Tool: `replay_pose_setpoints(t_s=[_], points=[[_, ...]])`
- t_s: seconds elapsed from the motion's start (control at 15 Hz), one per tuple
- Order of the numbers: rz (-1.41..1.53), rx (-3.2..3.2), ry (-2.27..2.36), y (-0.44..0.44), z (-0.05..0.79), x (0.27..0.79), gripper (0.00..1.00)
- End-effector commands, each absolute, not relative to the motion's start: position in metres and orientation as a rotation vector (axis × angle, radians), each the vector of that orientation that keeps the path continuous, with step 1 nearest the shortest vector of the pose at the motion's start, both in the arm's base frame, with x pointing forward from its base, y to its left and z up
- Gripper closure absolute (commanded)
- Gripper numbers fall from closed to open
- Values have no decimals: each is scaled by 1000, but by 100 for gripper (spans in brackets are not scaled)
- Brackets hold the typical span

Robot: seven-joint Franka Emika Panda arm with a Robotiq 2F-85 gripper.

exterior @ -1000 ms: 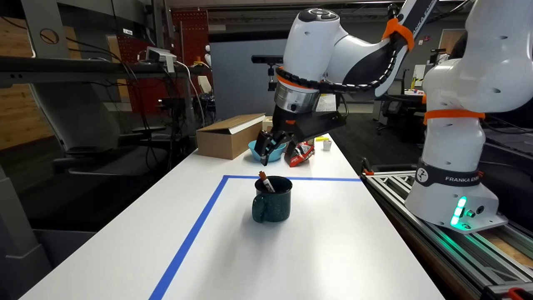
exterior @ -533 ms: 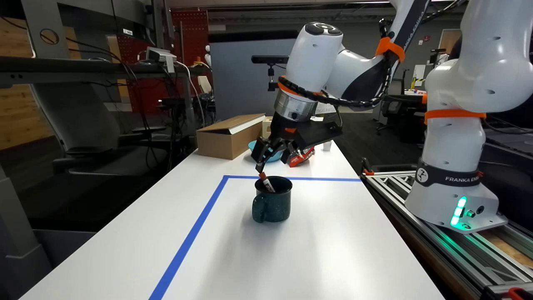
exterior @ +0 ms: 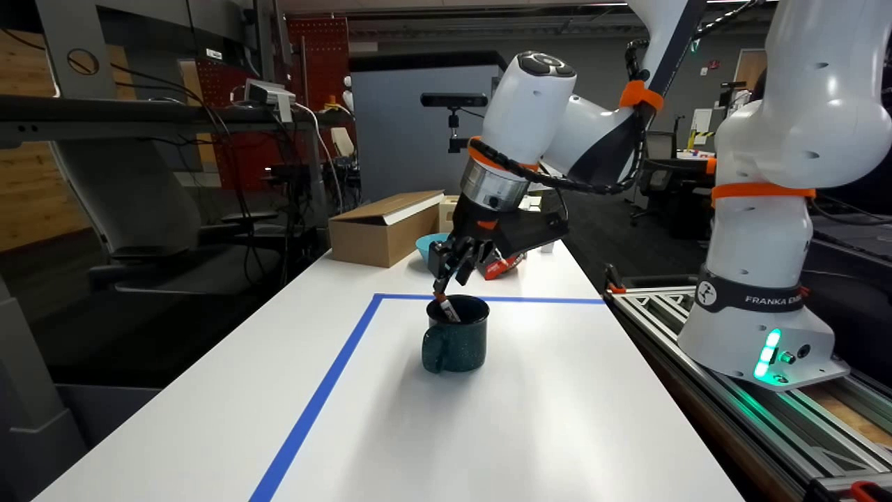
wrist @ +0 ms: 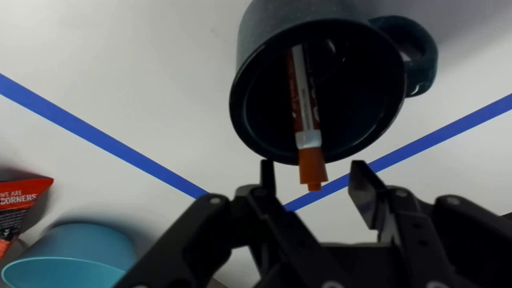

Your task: Take the marker out of he mug and place it to the right of the mug

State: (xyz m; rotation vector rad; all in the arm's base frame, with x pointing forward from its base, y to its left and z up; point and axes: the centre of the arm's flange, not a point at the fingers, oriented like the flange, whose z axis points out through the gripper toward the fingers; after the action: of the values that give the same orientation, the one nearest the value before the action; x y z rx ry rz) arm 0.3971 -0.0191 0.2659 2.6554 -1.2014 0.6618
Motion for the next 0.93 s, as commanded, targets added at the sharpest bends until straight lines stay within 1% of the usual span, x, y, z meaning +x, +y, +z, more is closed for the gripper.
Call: replay_pose_setpoints(t_s=[0.0,0.07,0.13,0.27,0.33,0.4,0.47,0.6,0.67,0.8,0.87], points=[[716,2656,-1216,-21,250,403,79],[718,2653,-1216,-21,249,404,86],[723,2650,-1219,-22,248,405,84],[730,2643,-1221,-24,246,407,72],[733,2639,-1225,-26,245,409,69],[734,2635,-1228,-27,244,410,61],[738,2633,-1228,-28,243,411,56],[738,2631,-1228,-29,240,412,49],[739,2631,-1229,-29,239,413,56],[736,2634,-1226,-28,235,413,50],[732,2635,-1226,-27,234,414,50]])
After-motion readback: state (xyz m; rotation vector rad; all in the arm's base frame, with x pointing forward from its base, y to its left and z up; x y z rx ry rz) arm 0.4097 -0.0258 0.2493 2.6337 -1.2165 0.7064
